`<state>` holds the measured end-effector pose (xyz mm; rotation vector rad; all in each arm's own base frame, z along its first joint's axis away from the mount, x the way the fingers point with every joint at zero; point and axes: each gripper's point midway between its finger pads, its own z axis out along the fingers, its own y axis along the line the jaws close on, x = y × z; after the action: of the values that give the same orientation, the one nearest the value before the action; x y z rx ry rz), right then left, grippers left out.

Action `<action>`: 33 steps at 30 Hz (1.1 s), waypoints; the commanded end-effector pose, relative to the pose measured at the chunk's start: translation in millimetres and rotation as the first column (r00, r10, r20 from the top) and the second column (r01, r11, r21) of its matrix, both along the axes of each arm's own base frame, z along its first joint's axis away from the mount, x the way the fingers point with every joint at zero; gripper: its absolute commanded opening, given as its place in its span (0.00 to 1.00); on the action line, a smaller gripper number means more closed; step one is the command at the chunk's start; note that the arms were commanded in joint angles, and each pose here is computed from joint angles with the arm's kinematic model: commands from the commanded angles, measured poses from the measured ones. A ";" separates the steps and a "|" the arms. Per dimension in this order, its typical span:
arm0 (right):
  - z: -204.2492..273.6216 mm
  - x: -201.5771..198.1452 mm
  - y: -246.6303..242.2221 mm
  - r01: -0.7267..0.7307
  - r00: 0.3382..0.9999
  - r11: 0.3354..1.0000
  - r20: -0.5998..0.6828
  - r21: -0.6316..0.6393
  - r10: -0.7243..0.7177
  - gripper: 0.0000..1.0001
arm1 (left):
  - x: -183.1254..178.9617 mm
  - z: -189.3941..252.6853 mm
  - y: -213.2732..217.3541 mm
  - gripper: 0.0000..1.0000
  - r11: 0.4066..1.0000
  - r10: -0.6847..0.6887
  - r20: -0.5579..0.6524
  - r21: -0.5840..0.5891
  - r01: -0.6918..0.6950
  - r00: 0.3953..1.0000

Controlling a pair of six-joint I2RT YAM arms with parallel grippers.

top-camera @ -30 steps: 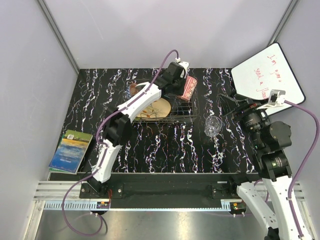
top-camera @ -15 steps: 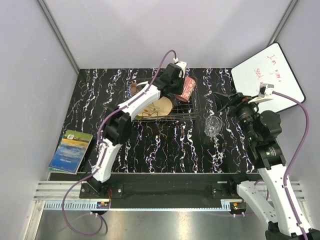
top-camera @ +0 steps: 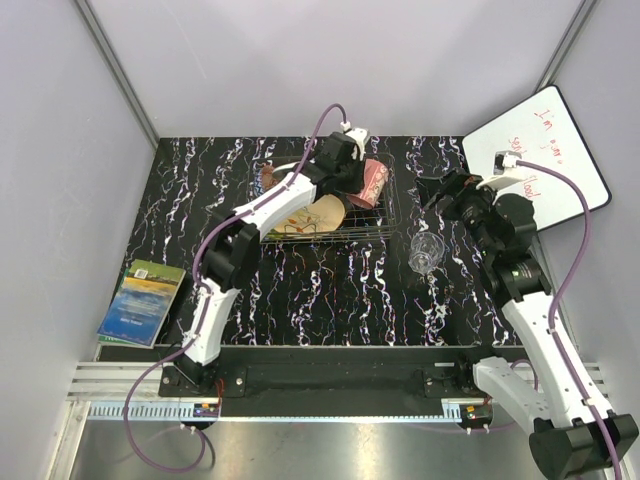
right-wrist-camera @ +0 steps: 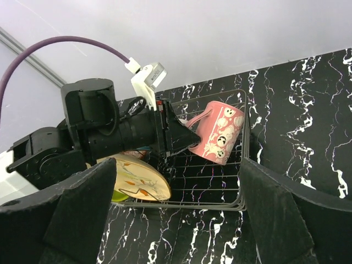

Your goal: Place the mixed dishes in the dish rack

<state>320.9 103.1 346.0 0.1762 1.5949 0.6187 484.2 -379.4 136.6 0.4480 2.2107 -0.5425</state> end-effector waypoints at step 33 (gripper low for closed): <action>-97.8 258.8 60.5 -0.217 0.926 0.967 -0.286 0.132 0.246 0.45 | -52.9 -14.9 0.8 0.00 0.994 -0.107 -0.019 -0.013 0.107 0.994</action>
<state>590.4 141.6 236.6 0.2021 1.8642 0.7567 464.8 -375.7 132.9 0.4863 2.1173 -0.5888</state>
